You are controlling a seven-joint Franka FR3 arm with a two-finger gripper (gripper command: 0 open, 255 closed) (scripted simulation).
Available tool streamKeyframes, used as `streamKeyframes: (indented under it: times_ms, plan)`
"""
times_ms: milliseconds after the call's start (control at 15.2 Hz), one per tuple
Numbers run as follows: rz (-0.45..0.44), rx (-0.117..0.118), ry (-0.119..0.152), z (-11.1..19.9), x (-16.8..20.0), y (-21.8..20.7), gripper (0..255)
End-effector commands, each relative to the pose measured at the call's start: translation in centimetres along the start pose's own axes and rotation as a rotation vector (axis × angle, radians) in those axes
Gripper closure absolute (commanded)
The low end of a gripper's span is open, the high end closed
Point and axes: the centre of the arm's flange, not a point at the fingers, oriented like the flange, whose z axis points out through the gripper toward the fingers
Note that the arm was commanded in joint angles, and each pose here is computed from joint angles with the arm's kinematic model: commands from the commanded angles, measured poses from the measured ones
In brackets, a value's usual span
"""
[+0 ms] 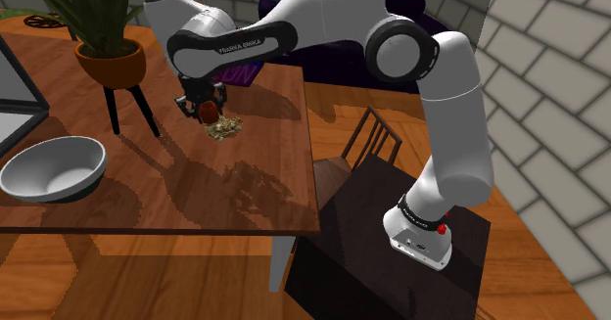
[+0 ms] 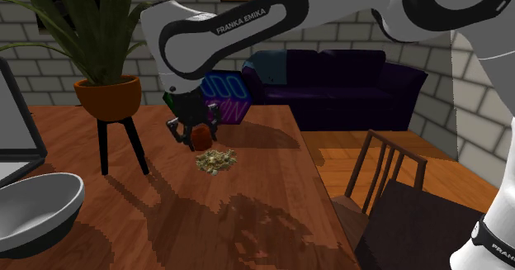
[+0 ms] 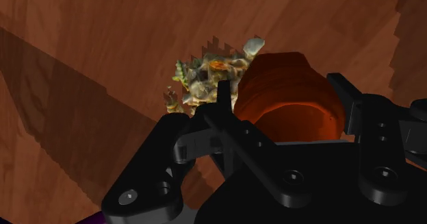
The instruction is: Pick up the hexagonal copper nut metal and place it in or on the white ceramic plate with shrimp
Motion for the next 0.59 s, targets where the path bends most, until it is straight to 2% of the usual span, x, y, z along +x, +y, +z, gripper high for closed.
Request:
streamKeyframes:
  times_ms: [0,330,528]
  plan:
    - [-0.001,0.000,0.000,0.3,1.8,1.9,255]
    - [-0.001,0.000,0.000,1.1,6.1,6.3,255]
    - [-0.001,0.000,0.000,2.7,6.1,6.0,255]
